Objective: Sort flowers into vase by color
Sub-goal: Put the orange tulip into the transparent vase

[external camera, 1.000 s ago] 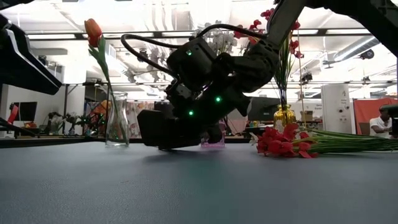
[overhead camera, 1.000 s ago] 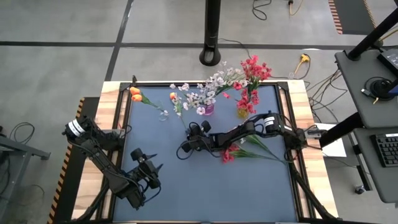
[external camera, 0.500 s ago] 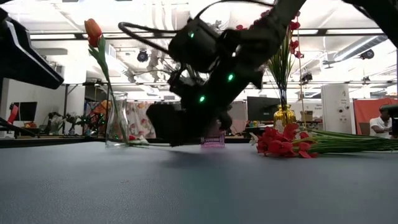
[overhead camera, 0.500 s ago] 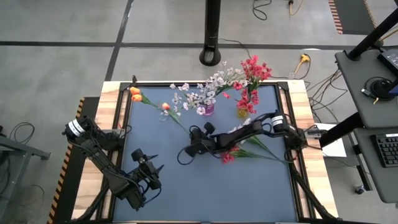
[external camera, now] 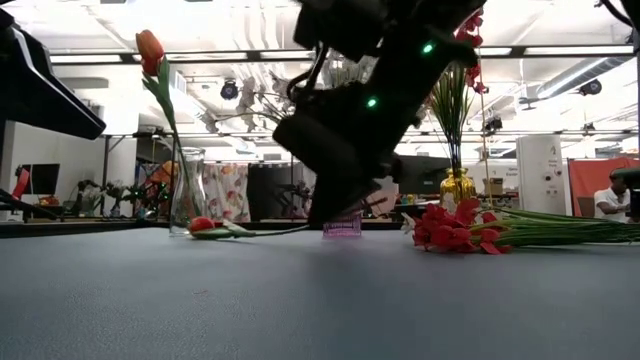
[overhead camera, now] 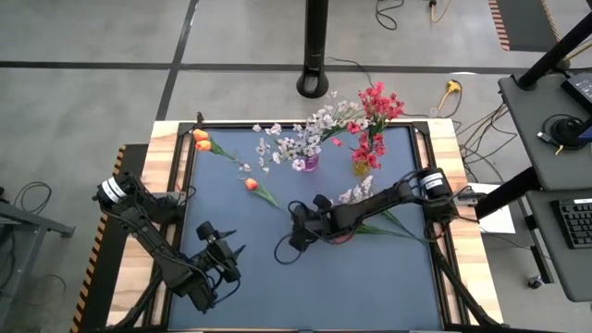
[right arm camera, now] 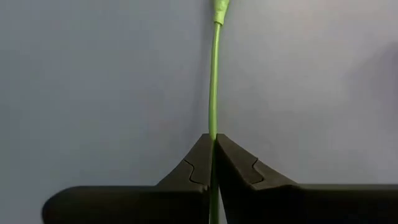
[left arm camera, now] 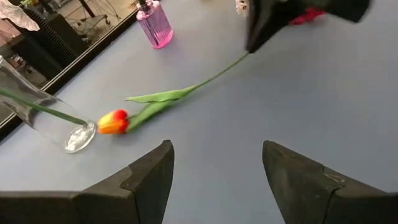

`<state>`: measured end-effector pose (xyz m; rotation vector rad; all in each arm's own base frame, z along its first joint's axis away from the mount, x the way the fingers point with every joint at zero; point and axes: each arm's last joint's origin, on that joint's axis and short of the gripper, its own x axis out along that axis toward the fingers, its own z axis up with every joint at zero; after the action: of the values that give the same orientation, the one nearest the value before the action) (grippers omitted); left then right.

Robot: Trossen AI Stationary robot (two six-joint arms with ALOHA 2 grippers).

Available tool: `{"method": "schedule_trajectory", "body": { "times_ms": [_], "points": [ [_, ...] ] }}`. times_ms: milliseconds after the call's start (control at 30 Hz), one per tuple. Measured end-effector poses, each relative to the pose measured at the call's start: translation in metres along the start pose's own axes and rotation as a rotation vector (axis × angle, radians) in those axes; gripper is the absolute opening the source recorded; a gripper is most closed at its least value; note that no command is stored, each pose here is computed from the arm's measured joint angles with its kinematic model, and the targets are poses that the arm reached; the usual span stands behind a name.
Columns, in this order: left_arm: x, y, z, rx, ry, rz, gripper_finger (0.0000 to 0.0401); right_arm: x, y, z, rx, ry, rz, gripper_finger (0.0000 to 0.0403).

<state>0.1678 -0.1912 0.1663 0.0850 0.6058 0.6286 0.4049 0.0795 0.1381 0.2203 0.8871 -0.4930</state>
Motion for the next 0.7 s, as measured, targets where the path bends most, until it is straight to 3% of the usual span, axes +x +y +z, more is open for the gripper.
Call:
{"method": "schedule_trajectory", "body": {
  "times_ms": [300, 533, 700],
  "points": [
    [0.000, 0.000, 0.000, -0.004, -0.004, -0.001, 0.0227, -0.010, 0.013, -0.012, -0.019, 0.024, 0.015, 0.0034],
    [-0.001, -0.002, -0.003, -0.009, 0.089, -0.022, 0.0227, -0.009, 0.012, -0.013, -0.050, 0.063, 0.054, 0.0110],
    [-0.008, -0.006, -0.007, -0.006, 0.113, -0.070, 0.0227, -0.007, 0.014, -0.007, -0.174, -0.020, 0.055, 0.0162]
  ]
}}
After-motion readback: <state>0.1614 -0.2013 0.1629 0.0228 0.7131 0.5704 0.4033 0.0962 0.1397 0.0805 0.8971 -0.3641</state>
